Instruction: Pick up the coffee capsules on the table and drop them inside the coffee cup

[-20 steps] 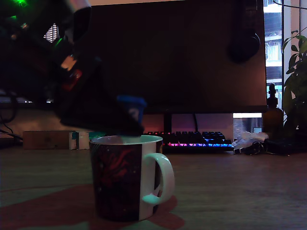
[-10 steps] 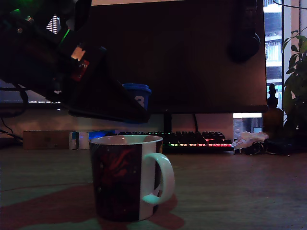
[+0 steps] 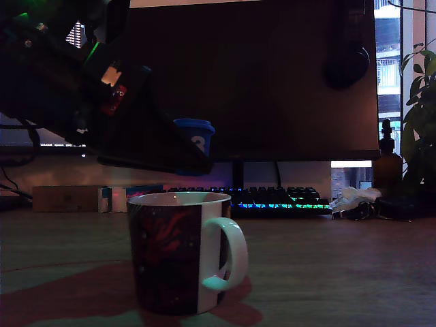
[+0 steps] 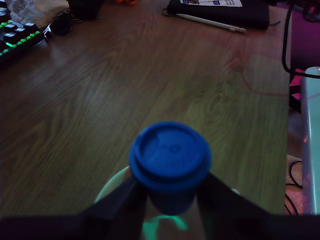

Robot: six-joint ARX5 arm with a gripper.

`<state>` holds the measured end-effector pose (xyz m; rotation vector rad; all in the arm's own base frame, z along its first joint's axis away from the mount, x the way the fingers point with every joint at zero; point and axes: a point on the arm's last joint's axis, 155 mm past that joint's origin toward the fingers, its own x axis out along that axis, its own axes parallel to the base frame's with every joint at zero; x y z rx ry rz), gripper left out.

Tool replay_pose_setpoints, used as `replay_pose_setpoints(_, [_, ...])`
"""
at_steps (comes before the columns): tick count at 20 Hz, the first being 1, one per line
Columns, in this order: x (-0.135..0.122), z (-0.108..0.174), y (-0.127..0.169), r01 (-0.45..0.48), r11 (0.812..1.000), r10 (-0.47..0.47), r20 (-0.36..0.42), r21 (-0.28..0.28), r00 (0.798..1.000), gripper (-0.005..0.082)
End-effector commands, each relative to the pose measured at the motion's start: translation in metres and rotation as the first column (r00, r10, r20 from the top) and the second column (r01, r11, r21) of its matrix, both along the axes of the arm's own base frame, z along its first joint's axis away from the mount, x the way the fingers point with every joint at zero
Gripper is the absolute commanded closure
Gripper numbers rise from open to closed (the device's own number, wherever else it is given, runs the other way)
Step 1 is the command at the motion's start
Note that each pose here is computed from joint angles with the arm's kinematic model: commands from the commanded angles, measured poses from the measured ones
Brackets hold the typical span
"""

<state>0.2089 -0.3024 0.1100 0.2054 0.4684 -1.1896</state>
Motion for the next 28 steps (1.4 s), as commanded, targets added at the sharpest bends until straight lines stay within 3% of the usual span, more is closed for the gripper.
replay_pose_setpoints(1, [-0.003, -0.011, 0.003, 0.001, 1.000, -0.001, -0.017, 0.017, 1.000, 0.0125])
replay_pose_setpoints(13, [-0.003, -0.010, 0.002, 0.001, 1.000, -0.001, -0.014, 0.016, 1.000, 0.0135])
replay_pose_setpoints(14, [-0.003, -0.009, 0.002, 0.002, 1.000, -0.002, -0.012, 0.014, 1.000, 0.0169])
replay_pose_setpoints(15, [-0.003, -0.008, 0.002, 0.003, 1.000, -0.003, -0.007, 0.012, 1.000, 0.0257])
replay_pose_setpoints(18, [0.000, -0.001, -0.001, 0.001, 1.000, -0.001, 0.000, -0.001, 1.000, 0.0737])
replay_pose_setpoints(19, [0.001, 0.002, -0.002, 0.002, 1.000, -0.002, 0.001, -0.009, 1.000, 0.0782])
replay_pose_setpoints(22, [0.006, 0.017, -0.001, -0.039, 0.998, 0.039, 0.011, -0.046, 0.999, 0.0792])
replay_pose_setpoints(24, [0.020, 0.032, 0.008, -0.122, 0.991, 0.126, 0.074, -0.056, 0.989, 0.0792])
replay_pose_setpoints(28, [0.036, 0.059, 0.026, -0.195, 0.974, 0.210, 0.135, -0.112, 0.968, 0.0792])
